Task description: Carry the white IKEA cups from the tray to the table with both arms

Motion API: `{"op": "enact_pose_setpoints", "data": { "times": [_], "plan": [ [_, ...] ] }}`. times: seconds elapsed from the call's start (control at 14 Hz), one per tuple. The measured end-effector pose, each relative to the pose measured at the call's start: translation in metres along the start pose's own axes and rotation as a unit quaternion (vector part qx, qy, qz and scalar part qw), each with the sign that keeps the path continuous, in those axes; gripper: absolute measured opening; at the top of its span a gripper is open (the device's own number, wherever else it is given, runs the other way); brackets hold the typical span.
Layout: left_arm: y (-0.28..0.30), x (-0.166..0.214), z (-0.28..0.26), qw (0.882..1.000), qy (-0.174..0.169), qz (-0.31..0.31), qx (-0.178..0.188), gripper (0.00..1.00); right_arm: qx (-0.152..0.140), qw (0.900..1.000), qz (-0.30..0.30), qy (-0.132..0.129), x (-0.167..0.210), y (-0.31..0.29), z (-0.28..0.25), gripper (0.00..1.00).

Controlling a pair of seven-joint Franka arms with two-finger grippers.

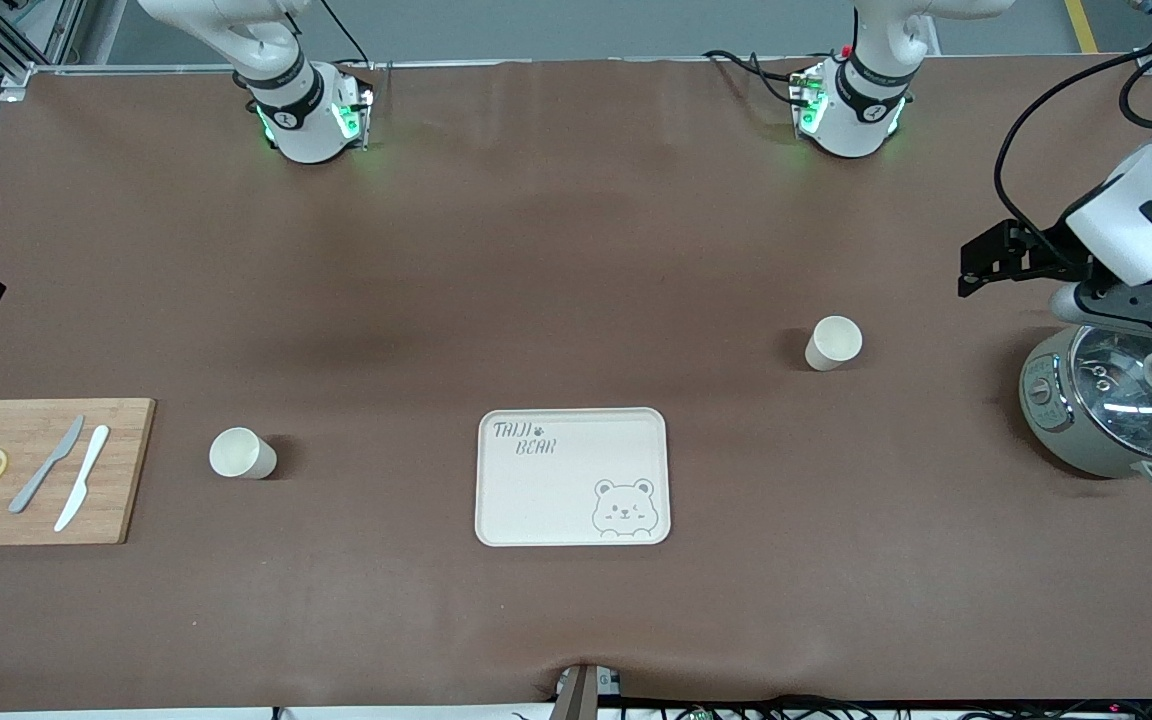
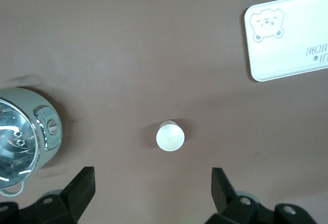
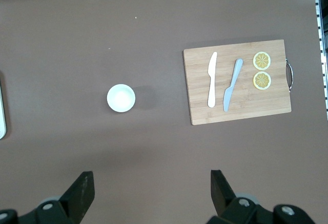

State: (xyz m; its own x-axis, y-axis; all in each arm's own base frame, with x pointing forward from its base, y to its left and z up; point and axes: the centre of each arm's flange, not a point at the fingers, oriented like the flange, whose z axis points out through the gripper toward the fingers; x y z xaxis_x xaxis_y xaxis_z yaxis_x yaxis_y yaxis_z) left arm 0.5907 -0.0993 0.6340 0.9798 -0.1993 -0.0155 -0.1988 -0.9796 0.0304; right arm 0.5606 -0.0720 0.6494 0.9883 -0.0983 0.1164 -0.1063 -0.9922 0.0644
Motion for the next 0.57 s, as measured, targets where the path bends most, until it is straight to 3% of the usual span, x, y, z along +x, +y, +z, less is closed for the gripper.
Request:
{"op": "enact_pose_setpoints", "data": {
  "times": [0.21, 0.57],
  "plan": [
    [0.0101, 0.0006, 0.0011, 1.0, -0.002, 0.011, 0.021, 1.0, 0.0, 1.0, 0.0, 0.0, 0.0, 0.0, 0.0001, 1.0],
    [0.0077, 0.0017, 0.0048, 1.0, -0.005, 0.009, 0.023, 1.0, 0.0, 1.0, 0.0, 0.0, 0.0001, 0.0001, -0.0002, 1.0]
  ]
}}
